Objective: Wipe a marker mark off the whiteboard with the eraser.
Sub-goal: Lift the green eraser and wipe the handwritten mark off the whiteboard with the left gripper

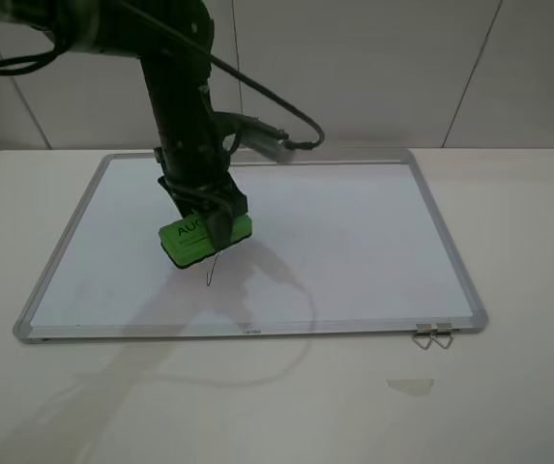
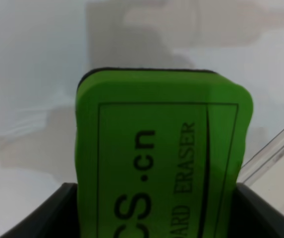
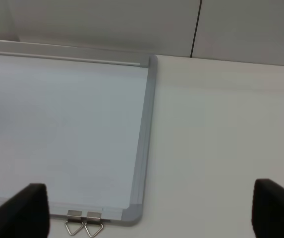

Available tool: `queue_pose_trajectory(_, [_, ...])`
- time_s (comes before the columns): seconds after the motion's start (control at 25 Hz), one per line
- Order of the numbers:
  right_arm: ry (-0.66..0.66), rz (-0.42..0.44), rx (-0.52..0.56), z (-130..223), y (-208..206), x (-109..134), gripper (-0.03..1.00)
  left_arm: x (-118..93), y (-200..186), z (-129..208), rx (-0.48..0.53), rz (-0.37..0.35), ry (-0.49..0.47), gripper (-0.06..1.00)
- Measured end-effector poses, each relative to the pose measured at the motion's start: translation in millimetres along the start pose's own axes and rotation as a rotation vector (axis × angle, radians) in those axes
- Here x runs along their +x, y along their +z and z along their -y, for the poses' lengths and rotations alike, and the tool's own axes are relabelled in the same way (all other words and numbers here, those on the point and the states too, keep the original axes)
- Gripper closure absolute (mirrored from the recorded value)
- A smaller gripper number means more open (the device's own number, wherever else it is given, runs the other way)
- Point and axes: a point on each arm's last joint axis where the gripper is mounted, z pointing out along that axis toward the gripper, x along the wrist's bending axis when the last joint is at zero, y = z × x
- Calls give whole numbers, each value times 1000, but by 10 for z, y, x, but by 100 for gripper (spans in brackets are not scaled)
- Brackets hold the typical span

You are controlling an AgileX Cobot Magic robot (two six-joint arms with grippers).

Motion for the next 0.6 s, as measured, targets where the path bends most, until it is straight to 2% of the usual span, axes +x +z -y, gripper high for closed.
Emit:
queue_pose_trajectory(0.16, [0, 0, 0, 0, 0, 0, 15, -81, 154, -38, 64, 2, 105, 35])
queue_pose_trajectory(0.4, [0, 0, 0, 0, 0, 0, 15, -72, 245, -111, -24, -34, 126, 35])
queue_pose_trajectory(0.6, [0, 0, 0, 0, 0, 0, 15, -90, 472, -46, -31, -30, 124, 35])
